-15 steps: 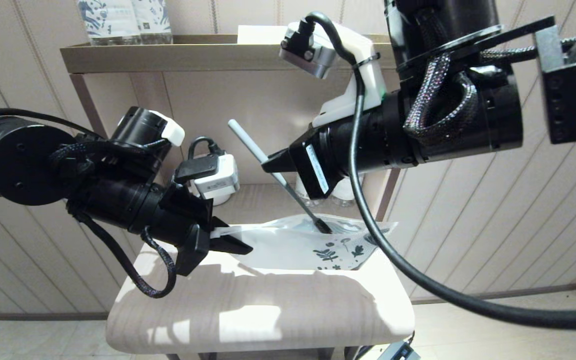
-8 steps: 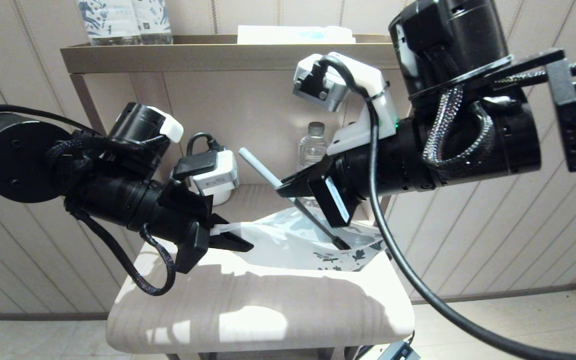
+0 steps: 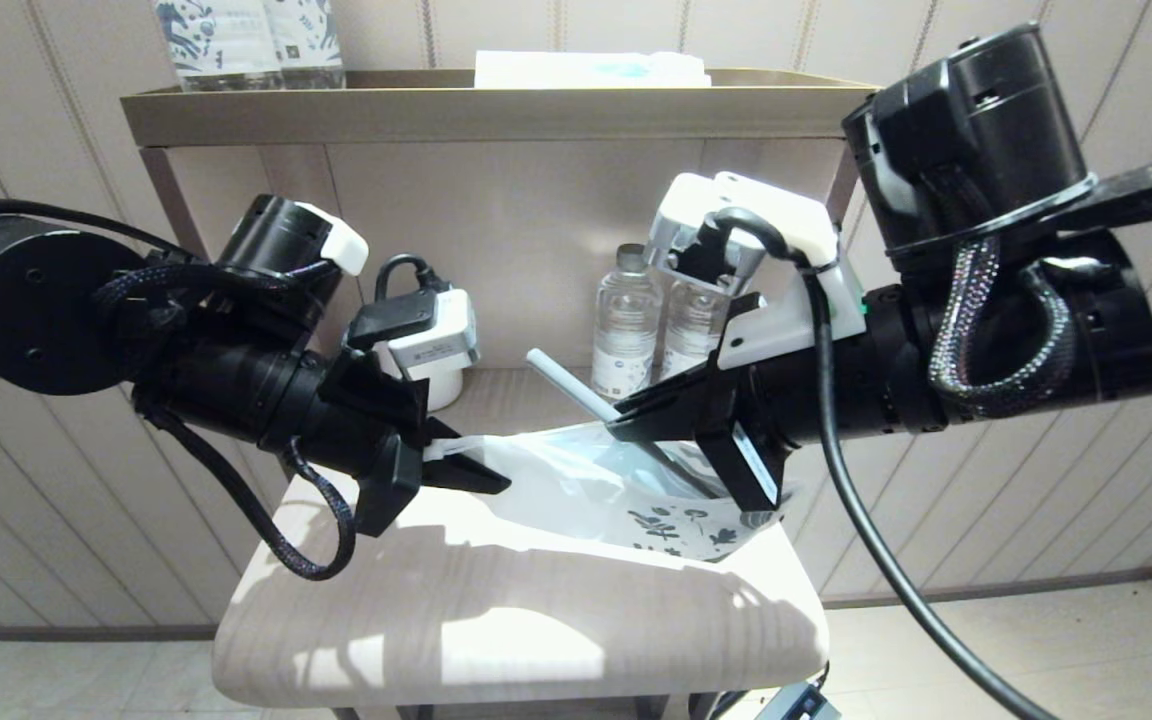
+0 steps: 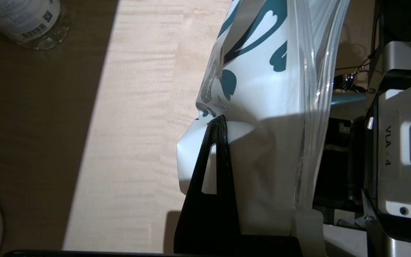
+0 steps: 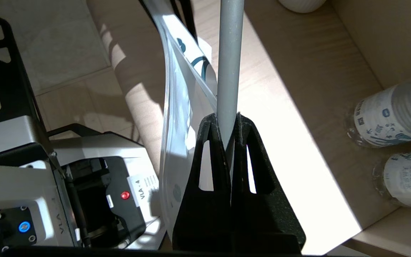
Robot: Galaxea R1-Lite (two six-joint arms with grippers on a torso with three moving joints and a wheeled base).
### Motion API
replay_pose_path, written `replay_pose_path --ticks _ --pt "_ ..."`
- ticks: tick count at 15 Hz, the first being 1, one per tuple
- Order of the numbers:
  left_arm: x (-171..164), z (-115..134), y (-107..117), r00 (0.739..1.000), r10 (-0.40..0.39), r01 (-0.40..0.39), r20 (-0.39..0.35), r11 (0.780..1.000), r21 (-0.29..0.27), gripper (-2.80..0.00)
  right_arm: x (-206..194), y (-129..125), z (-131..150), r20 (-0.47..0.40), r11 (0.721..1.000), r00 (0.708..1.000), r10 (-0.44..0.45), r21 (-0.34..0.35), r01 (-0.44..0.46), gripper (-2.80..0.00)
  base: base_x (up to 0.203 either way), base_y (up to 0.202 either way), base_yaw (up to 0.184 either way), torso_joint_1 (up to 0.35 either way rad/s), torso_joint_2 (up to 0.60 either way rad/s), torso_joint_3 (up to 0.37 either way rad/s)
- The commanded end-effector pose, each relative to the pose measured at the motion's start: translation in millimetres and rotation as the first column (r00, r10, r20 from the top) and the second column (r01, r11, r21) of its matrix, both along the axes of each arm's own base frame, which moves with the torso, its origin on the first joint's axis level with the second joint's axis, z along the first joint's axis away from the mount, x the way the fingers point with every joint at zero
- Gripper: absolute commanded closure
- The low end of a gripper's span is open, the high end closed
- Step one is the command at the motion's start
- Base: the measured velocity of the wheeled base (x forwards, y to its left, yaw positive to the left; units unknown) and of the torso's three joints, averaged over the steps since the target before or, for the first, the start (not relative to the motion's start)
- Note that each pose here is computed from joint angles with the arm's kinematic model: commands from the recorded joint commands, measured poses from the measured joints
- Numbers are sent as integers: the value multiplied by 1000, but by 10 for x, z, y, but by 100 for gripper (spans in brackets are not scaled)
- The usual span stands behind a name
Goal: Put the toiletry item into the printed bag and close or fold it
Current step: Place the toothbrush in the storage bag
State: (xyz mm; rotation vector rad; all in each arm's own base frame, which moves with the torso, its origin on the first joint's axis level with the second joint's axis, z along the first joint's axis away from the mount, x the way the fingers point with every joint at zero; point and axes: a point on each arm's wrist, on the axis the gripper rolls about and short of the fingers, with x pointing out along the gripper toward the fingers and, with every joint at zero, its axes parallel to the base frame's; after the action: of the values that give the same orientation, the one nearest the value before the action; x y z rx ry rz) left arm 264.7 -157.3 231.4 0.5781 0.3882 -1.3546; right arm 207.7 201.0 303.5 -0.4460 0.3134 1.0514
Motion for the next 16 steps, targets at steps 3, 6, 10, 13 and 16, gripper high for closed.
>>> replay_pose_path --ticks 3,6,10,13,16 --pt "48 -2 -26 1000 -5 5 1 1000 -2 0 -75 -30 -78 -17 999 999 32 -22 -32 0 0 0 0 0 0 0" --pt "65 0 -35 1000 -5 5 2 1000 -2 0 -99 -12 -124 -22 999 999 44 -29 -44 0 0 0 0 0 0 0" --pt "93 -44 -45 1000 -4 4 -10 1000 4 0 -190 -65 -70 -6 998 999 53 -17 -53 0 0 0 0 0 0 0" --pt "124 -67 -63 1000 -5 5 -14 1000 4 0 -261 -107 6 16 998 998 60 3 -60 0 0 0 0 0 0 0" --pt "183 -28 -93 1000 -8 8 -10 1000 -13 0 -314 -118 -68 -4 997 997 71 -14 -71 0 0 0 0 0 0 0"
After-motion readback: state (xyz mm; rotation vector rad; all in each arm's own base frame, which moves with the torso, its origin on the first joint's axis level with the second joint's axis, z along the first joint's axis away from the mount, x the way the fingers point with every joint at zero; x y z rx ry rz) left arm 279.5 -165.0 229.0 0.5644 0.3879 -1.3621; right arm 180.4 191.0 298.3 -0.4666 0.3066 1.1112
